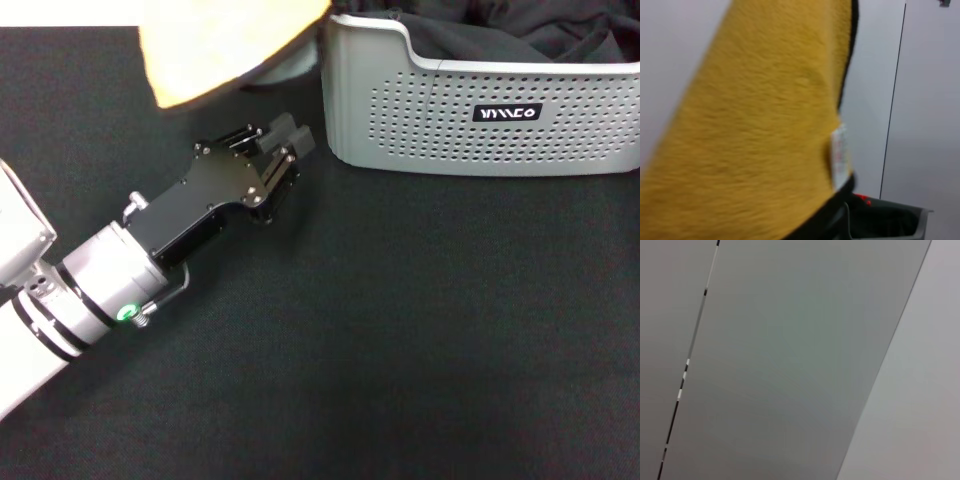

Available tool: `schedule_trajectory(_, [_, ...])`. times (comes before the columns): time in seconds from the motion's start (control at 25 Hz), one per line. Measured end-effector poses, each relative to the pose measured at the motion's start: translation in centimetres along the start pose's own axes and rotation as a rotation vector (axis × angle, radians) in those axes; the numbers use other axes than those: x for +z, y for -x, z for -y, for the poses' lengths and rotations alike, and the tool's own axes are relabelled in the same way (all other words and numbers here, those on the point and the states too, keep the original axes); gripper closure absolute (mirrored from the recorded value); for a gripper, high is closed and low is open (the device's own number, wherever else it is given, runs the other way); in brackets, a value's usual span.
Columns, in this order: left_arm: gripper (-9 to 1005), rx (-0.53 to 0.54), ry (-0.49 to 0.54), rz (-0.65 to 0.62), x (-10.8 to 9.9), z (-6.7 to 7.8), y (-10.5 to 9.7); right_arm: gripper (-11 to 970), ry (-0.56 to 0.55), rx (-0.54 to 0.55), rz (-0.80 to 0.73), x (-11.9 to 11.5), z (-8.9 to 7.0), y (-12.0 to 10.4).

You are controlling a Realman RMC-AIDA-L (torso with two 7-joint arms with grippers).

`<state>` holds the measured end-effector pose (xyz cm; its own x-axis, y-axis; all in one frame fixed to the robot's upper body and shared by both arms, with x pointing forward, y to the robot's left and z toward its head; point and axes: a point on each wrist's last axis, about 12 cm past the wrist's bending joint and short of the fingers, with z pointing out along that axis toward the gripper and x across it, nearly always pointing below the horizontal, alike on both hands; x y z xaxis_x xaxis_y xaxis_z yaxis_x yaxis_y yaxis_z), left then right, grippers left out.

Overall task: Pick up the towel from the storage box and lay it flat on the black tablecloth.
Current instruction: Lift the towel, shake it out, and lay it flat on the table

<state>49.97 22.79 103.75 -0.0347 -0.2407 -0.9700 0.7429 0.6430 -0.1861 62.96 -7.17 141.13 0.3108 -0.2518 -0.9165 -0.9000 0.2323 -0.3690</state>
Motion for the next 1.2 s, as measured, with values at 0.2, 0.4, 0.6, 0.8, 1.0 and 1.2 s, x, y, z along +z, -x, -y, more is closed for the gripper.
schedule_trajectory(0.2, [765, -0.001, 0.018, 0.022, 0.6, -0.3, 0.4, 951, 0.014, 0.003, 0.010, 0.2, -0.3, 0.1])
schedule_trajectory(0.4, [765, -0.010, 0.040, 0.043, 1.1, -0.7, 0.7, 951, 0.031, 0.007, 0.018, 0.3, -0.6, 0.1])
schedule_trajectory(0.6, [764, -0.083, 0.049, 0.072, 1.3, -1.0, 1.1, 951, 0.028, 0.013, 0.015, 0.1, -0.6, -0.3])
schedule_trajectory(0.8, [758, -0.120, 0.015, 0.111, 1.2, -0.8, 1.7, 951, 0.021, 0.019, 0.010, -0.2, -0.5, -0.8])
schedule_trajectory(1.0, [601, -0.146, -0.031, 0.156, 1.0, -0.2, 2.2, 951, 0.018, 0.028, 0.000, -0.4, -0.6, -1.4])
schedule_trajectory(1.2, [602, -0.176, -0.050, 0.220, 0.4, 0.0, 2.8, 951, 0.016, 0.035, -0.013, -0.6, -0.7, -2.1])
